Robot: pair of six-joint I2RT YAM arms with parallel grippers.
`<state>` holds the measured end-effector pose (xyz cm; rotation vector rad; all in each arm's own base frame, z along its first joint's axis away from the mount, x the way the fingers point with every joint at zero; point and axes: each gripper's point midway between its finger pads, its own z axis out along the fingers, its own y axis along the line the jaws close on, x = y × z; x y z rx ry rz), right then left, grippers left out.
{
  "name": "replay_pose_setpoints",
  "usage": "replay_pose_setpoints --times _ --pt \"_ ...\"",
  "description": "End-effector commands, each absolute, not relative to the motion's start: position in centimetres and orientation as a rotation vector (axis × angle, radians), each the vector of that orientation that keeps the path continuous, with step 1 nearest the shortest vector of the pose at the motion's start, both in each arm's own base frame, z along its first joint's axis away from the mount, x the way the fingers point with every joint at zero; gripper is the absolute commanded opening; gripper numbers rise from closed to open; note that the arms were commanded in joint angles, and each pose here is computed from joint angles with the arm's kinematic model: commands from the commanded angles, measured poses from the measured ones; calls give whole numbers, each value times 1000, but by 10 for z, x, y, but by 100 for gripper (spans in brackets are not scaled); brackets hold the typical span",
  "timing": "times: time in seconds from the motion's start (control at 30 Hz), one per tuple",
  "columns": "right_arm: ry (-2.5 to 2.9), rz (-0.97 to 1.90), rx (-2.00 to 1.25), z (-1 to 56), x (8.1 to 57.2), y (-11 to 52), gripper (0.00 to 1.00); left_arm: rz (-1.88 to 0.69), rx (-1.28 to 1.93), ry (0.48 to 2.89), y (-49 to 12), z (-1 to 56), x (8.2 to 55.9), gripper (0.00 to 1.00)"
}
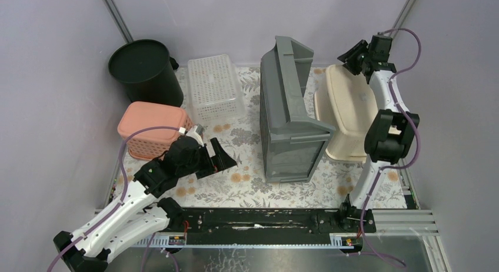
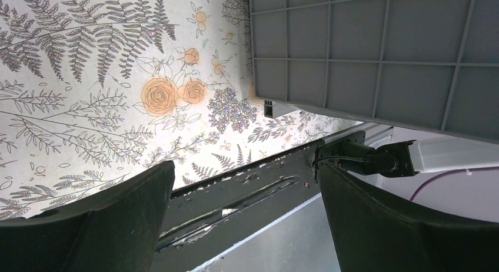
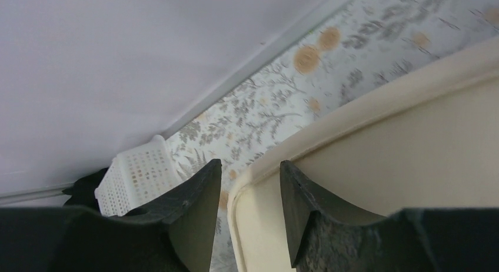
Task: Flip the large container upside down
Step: Move the container to the center of the board.
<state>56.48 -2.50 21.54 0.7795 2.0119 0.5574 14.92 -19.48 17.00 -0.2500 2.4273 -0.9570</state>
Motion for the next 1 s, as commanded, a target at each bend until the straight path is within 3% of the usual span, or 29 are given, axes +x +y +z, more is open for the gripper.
replay_pose_setpoints --times 0.0,0.23,0.4,0.57,0.67,0.97 --pt "2025 661 726 196 599 -11 49 -986 -233 2368 -198 183 156 100" --pt "1904 756 623 212 649 -7 50 -967 -226 2379 -198 185 157 100" --pt "1776 816 527 294 650 0 55 -954 -223 2375 -195 192 157 100" --pt "1687 728 451 383 609 -6 64 -961 -232 2352 -192 201 156 100" --pt "1709 669 434 405 576 -10 66 -955 -229 2343 -190 206 155 100" --pt "2016 681 385 337 459 20 64 -957 -213 2332 -190 214 155 100"
